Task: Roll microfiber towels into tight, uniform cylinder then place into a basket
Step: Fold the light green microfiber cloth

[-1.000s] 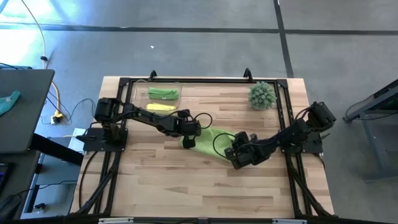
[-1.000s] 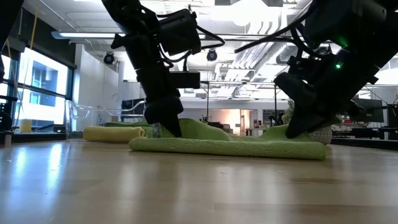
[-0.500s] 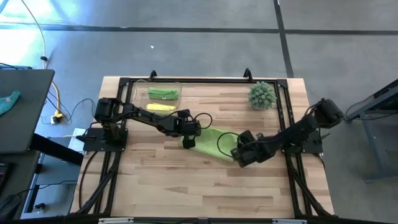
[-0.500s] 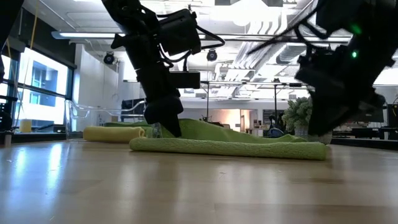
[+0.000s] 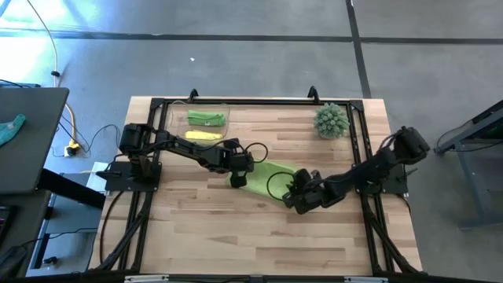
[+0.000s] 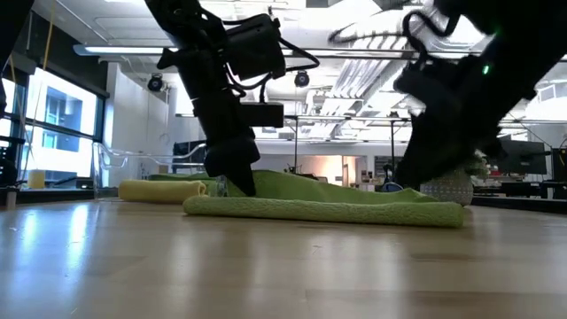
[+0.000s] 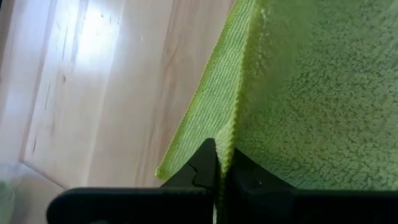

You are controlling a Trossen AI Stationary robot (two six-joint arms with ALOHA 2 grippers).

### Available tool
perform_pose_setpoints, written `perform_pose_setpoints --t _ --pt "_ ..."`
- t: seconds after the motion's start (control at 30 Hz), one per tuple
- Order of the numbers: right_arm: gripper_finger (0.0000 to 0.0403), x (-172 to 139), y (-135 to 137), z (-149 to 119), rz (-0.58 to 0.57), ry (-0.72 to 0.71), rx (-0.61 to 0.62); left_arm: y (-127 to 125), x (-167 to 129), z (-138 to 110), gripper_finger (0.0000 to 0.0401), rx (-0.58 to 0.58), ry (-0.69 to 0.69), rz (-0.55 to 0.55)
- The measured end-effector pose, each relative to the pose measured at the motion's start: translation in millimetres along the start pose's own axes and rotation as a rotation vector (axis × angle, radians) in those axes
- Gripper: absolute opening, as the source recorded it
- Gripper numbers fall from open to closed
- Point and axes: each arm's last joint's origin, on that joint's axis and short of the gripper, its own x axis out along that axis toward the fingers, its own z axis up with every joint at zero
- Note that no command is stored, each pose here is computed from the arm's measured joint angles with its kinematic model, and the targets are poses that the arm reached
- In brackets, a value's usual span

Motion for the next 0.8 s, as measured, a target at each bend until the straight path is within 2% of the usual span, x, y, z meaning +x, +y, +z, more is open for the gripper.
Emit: perform_pose_setpoints --t 0.23,0.43,0.63,0.8 --pt "0.0094 23 -10 -2 -0.116 -0.002 -0.017 0 0 -4 0.0000 -0.019 0.035 0.007" --pt "0.0094 36 -13 -2 -0.154 0.005 -0.038 -2 -1 -4 0.0004 -0.011 0.032 0.019" --pt "0.0094 41 -14 -4 -0.165 0.007 -0.038 0 -5 -7 0.0057 0.077 0.080 0.157" --pt "0.0094 41 -14 -4 -0.167 0.007 -0.040 6 -14 -8 0.0106 0.046 0.174 0.211"
